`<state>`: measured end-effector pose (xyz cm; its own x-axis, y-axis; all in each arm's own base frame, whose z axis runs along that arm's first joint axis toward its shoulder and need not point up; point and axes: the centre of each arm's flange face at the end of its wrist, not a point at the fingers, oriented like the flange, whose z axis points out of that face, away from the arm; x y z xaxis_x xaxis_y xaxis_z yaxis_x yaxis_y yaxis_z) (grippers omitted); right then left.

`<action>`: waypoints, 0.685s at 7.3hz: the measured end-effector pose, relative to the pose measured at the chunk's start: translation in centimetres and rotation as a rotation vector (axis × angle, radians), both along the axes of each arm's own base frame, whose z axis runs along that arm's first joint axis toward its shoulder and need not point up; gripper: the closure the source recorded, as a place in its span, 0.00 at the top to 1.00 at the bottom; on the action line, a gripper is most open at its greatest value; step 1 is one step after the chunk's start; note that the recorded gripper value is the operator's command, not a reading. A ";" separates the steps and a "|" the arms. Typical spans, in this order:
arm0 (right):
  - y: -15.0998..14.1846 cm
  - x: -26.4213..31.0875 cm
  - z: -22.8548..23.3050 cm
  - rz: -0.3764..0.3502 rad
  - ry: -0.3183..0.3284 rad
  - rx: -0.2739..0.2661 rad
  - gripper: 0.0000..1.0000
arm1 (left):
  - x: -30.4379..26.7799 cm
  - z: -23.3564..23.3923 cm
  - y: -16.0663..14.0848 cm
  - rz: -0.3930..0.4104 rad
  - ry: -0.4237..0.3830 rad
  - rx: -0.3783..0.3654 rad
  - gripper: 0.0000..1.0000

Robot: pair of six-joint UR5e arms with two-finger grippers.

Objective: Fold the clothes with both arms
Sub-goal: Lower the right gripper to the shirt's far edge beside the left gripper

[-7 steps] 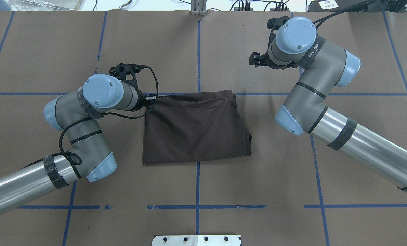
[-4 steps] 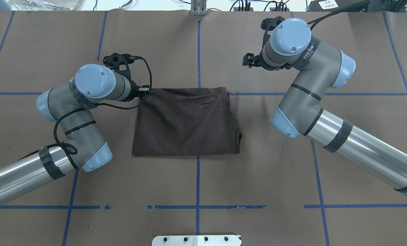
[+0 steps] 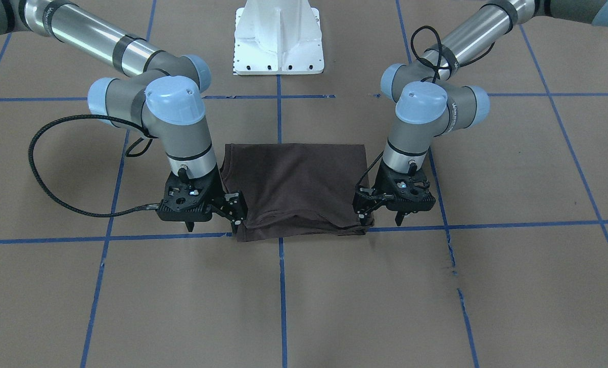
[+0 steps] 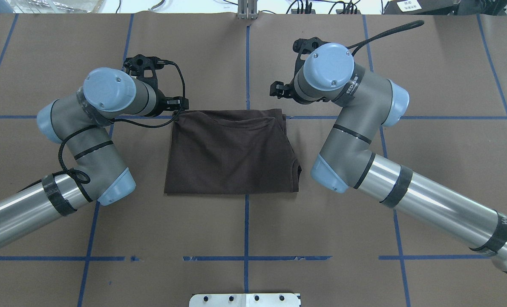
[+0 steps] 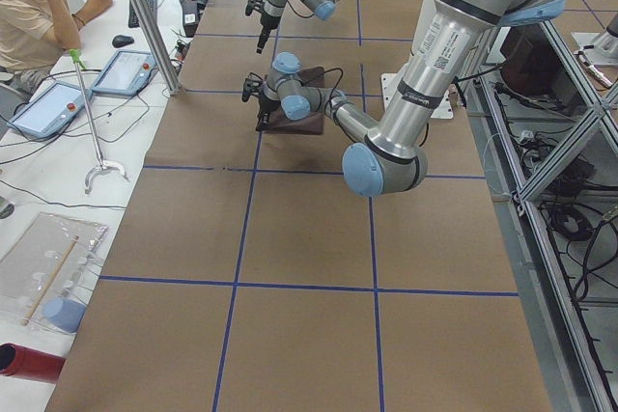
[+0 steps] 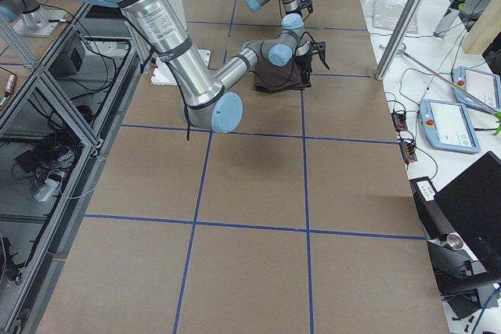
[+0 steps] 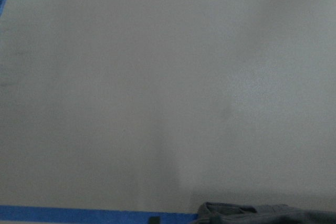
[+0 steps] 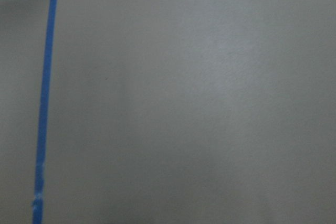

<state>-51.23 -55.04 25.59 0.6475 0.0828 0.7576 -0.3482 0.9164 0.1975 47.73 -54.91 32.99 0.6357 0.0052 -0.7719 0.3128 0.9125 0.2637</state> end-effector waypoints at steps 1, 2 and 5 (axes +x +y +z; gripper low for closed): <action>1.3 -1.5 -0.2 0.012 -0.022 0.019 0.70 | 0.0 0.1 0.0 0.001 -0.001 0.000 1.00; 2.5 -2.8 -0.3 0.022 -0.032 0.031 0.66 | 0.0 0.1 0.0 0.001 -0.001 -0.002 1.00; 3.7 -4.7 0.4 0.042 -0.007 0.064 0.62 | 0.0 0.3 0.1 -0.002 0.000 -0.007 1.00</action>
<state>-55.97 -51.31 25.94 0.6393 0.0615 0.7665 -0.3880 0.8864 0.2524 47.70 -54.82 33.27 0.6357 -0.0016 -0.7719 0.3146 0.9137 0.2572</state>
